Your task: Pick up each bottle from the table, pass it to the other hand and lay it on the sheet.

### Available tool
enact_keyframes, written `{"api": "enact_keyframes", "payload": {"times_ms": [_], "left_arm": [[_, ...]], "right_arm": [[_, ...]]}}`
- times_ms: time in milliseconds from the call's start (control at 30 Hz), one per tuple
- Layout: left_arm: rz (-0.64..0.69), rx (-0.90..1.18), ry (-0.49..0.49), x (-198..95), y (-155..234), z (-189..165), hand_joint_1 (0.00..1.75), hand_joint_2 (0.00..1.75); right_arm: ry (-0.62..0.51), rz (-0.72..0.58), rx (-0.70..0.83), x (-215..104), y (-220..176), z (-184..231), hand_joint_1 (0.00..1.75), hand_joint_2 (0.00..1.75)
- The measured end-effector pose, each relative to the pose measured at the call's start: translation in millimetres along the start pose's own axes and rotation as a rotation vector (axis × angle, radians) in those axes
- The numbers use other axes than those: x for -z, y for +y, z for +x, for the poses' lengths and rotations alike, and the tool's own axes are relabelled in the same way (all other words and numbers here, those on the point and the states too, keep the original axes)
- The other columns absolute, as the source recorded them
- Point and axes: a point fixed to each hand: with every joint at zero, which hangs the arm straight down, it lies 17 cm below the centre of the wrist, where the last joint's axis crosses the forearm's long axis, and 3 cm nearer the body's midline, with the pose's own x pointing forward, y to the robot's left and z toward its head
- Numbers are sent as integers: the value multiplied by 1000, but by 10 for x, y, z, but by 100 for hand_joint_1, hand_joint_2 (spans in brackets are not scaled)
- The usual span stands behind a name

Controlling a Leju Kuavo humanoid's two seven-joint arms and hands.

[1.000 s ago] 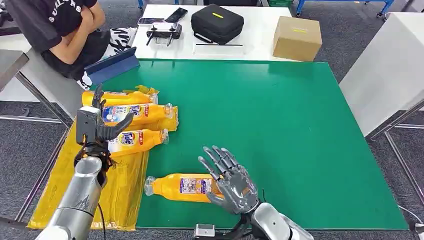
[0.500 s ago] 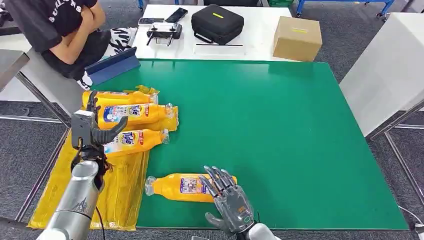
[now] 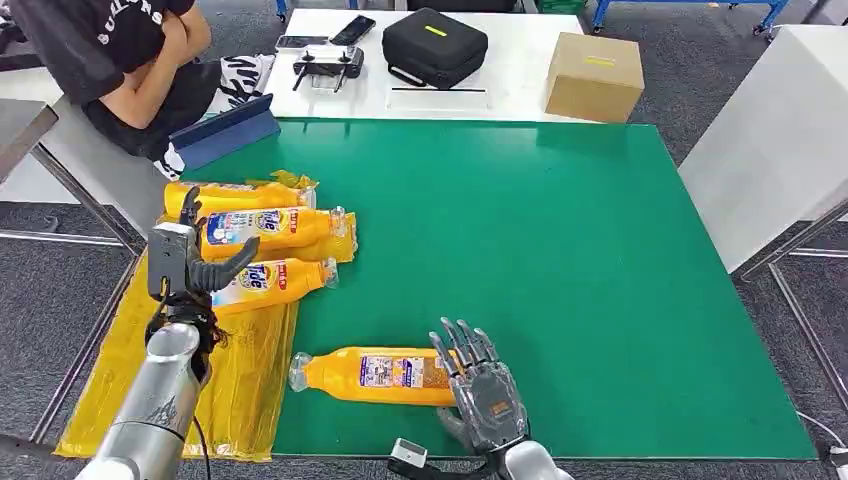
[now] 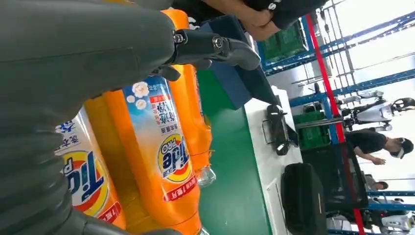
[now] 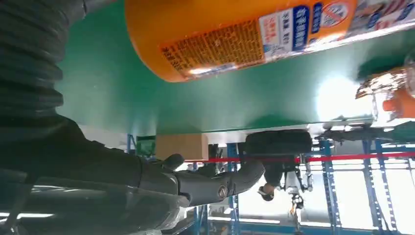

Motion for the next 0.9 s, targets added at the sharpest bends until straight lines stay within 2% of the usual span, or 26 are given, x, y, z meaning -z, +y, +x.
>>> {"api": "enact_keyframes", "payload": {"times_ms": [233, 900], "left_arm": [[-5, -2, 9, -13, -36, -24, 0, 175], [1, -8, 37, -97, -37, -146, 0, 175]], "right_arm": [[44, 34, -24, 85, 50, -176, 0, 175], [50, 131, 44, 184, 290, -206, 0, 175]]}}
